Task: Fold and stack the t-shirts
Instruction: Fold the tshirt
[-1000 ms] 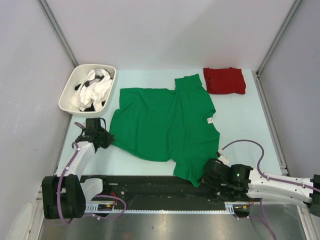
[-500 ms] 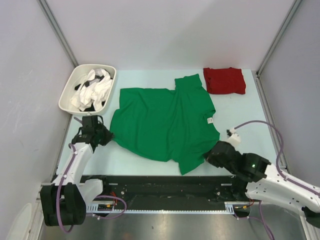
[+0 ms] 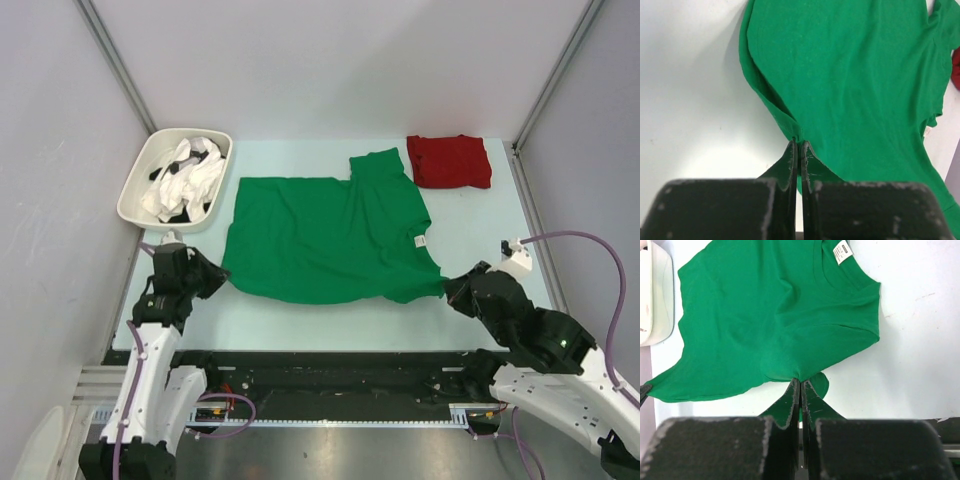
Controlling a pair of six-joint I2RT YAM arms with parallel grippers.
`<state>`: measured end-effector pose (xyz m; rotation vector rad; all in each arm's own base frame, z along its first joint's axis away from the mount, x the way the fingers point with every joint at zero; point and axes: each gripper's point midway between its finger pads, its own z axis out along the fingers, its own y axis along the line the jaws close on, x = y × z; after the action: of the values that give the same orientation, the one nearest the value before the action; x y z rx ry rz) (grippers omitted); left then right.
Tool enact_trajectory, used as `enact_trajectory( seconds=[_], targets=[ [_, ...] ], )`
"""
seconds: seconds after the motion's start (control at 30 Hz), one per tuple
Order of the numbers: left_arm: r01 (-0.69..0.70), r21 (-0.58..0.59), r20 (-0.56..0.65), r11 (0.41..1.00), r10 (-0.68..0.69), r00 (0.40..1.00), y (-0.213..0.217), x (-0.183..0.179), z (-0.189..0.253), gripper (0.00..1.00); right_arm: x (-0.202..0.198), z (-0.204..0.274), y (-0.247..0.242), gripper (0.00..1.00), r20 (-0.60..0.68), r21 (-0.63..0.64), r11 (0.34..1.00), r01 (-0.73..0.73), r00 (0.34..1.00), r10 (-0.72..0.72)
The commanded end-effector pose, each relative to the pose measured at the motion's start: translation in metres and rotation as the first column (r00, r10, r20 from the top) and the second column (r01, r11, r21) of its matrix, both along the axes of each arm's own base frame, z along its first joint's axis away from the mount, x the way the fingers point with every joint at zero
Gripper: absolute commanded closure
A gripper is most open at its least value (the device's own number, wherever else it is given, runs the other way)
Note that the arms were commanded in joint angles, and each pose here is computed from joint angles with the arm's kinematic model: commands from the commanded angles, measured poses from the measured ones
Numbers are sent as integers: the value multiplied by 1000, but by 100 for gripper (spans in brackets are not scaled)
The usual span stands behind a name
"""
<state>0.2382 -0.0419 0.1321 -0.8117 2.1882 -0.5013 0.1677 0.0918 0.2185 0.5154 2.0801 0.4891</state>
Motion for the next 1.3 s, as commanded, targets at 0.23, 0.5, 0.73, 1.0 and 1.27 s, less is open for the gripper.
enact_trajectory(
  seconds=[0.23, 0.5, 0.73, 1.0, 1.27],
  targets=[
    [16, -32, -23, 999, -17, 1000, -14, -37, -9, 100, -16, 20, -22, 100, 53, 14, 1000, -6, 999, 6],
    [-16, 3, -8, 1000, 17, 1000, -6, -17, 7, 100, 8, 33, 11, 100, 101, -48, 993, -104, 989, 108],
    [-32, 17, -35, 999, 33, 999, -4, 8, -4, 100, 31, 13, 43, 100, 47, -130, 975, -182, 981, 189],
    [-45, 34, -56, 998, 47, 997, -1, 32, -9, 100, 65, 0, 42, 100, 16, -129, 973, -191, 981, 194],
    [-52, 33, -59, 998, 54, 997, -1, 53, -1, 100, 101, 10, 18, 100, 51, -43, 984, -175, 983, 177]
  ],
)
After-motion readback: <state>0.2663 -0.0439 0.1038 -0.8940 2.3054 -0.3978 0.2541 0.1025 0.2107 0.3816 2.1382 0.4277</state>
